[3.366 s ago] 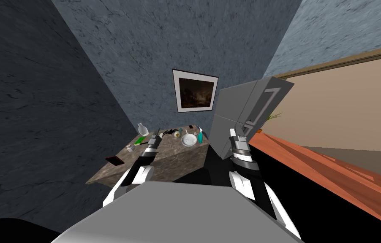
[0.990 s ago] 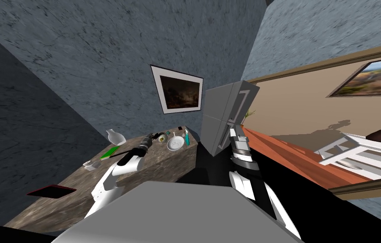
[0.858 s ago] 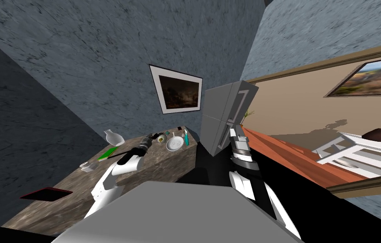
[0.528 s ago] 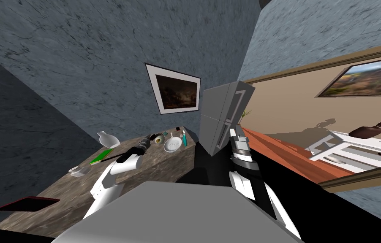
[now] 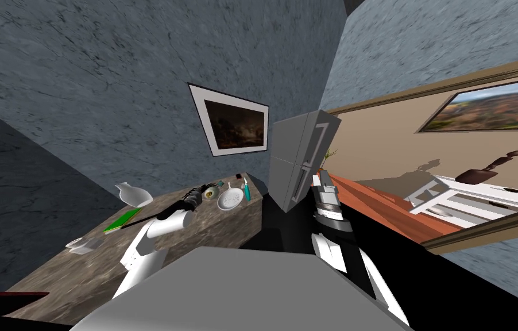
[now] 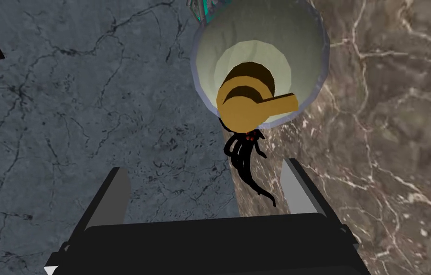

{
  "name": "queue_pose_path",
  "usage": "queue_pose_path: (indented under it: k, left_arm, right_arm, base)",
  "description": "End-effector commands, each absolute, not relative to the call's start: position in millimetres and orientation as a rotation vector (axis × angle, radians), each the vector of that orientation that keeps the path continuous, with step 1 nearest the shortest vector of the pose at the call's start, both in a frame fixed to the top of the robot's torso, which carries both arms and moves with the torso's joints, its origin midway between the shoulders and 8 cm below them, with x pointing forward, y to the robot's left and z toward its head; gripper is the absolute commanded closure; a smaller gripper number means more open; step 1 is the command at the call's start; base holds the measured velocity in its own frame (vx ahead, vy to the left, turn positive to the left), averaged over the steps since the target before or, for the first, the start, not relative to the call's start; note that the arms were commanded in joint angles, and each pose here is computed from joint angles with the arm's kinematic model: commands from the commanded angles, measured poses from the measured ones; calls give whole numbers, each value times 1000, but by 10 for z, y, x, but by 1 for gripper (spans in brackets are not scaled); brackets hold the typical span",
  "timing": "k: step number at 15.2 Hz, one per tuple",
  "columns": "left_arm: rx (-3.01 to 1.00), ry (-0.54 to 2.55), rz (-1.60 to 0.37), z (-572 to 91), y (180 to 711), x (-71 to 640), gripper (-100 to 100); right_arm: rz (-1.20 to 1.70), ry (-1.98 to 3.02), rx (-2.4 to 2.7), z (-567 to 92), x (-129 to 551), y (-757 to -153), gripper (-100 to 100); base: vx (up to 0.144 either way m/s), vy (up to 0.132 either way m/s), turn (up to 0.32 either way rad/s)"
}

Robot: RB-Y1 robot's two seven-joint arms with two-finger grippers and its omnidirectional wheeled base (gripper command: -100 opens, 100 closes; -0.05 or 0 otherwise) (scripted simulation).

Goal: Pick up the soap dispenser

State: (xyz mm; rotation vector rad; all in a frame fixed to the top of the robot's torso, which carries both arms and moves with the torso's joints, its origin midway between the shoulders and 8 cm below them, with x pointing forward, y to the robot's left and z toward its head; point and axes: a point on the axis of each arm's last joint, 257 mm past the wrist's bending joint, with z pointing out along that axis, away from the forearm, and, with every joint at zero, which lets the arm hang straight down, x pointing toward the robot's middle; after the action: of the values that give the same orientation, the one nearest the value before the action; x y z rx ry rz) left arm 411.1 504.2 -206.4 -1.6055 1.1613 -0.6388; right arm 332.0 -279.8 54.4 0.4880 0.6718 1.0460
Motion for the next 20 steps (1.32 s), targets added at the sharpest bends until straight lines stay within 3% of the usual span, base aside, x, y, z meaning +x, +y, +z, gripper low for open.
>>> queue_pose_path:
  k: [1, 13, 20]
  left_arm:
    - [-1654, 1160, -623, -2143, 5081, 4067, -100]
    - [-1820, 1140, -582, -2409, 5190, 3894, -100]
    - [-1836, 1118, -572, -2514, 5318, 4080, -100]
  right_arm:
    - [1046, 672, 488, 544, 3320, -2798, 0]
    - [1046, 672, 488, 544, 3320, -2798, 0]
    - [1046, 672, 488, 544, 3320, -2798, 0]
  base:
    - [22, -19, -49]
    - [31, -31, -51]
    - [-21, 18, -42]
